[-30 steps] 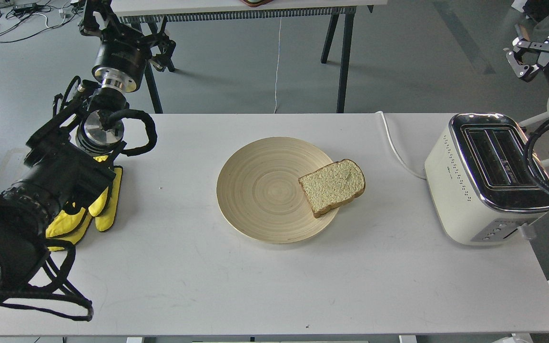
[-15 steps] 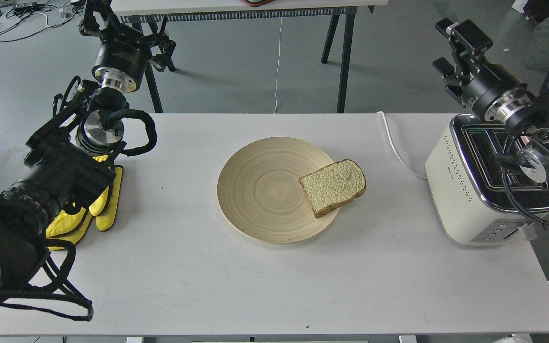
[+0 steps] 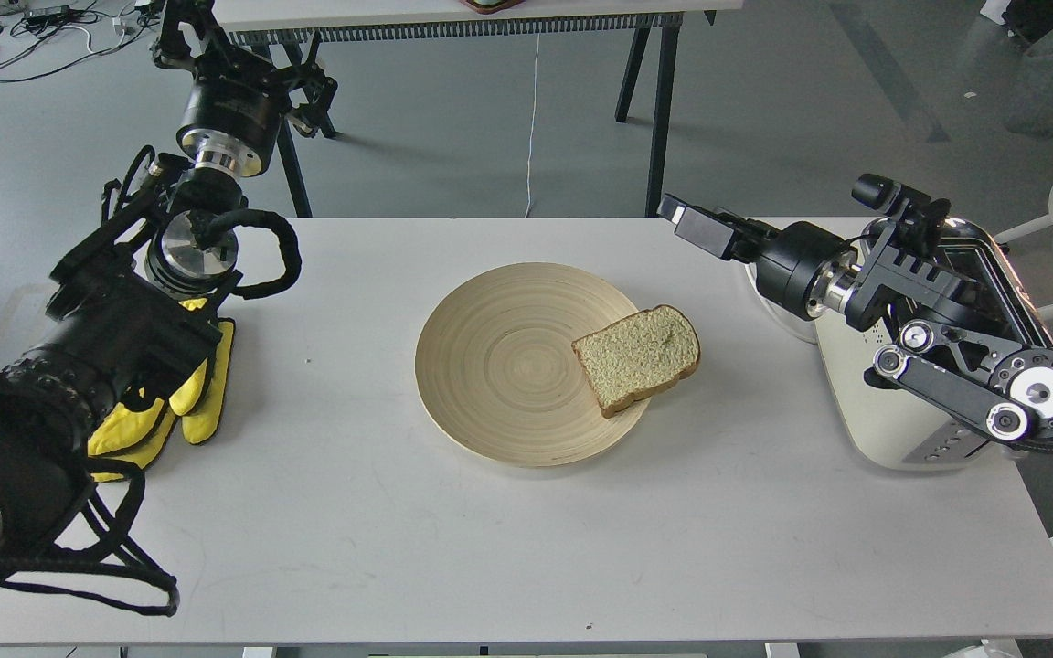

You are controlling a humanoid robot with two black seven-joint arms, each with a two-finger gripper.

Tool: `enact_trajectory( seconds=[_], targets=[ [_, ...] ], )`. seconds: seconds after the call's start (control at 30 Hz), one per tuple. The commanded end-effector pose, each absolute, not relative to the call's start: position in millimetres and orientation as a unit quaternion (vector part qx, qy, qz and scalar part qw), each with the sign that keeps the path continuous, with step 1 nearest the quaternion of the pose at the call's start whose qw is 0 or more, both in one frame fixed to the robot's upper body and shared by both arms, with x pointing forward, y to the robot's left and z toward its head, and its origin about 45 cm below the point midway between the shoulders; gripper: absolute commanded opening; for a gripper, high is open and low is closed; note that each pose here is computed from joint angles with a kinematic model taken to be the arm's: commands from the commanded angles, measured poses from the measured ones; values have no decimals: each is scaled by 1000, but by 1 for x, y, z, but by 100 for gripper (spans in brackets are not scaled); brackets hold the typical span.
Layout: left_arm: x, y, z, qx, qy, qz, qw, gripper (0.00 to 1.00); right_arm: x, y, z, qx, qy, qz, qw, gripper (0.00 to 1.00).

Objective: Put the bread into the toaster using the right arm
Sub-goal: 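Move the right gripper from the toaster toward the bread slice on the plate, then close the right gripper on the edge of the bread slice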

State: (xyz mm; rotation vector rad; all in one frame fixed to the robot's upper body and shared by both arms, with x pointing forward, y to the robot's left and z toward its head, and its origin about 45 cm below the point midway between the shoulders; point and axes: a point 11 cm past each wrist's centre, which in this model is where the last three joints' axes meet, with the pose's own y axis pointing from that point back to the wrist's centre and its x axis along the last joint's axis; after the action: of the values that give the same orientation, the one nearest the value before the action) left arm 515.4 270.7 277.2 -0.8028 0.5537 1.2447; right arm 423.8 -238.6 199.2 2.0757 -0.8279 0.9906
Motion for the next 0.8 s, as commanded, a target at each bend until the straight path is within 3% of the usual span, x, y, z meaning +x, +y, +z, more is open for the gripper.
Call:
enact_trajectory(
  seconds=[0.0, 0.27, 0.67, 0.77],
  targets=[
    [515, 271, 277, -361, 249, 560, 703, 100, 426, -244, 170, 788, -305, 375, 382, 92],
    [515, 271, 277, -361, 249, 560, 703, 100, 413, -234, 113, 788, -288, 342, 423, 83],
    [515, 271, 277, -361, 249, 560, 703, 100, 395, -232, 89, 796, -298, 304, 429, 73],
    [515, 271, 277, -361, 249, 560, 703, 100, 395, -229, 89, 803, -310, 289, 420, 63]
  ],
)
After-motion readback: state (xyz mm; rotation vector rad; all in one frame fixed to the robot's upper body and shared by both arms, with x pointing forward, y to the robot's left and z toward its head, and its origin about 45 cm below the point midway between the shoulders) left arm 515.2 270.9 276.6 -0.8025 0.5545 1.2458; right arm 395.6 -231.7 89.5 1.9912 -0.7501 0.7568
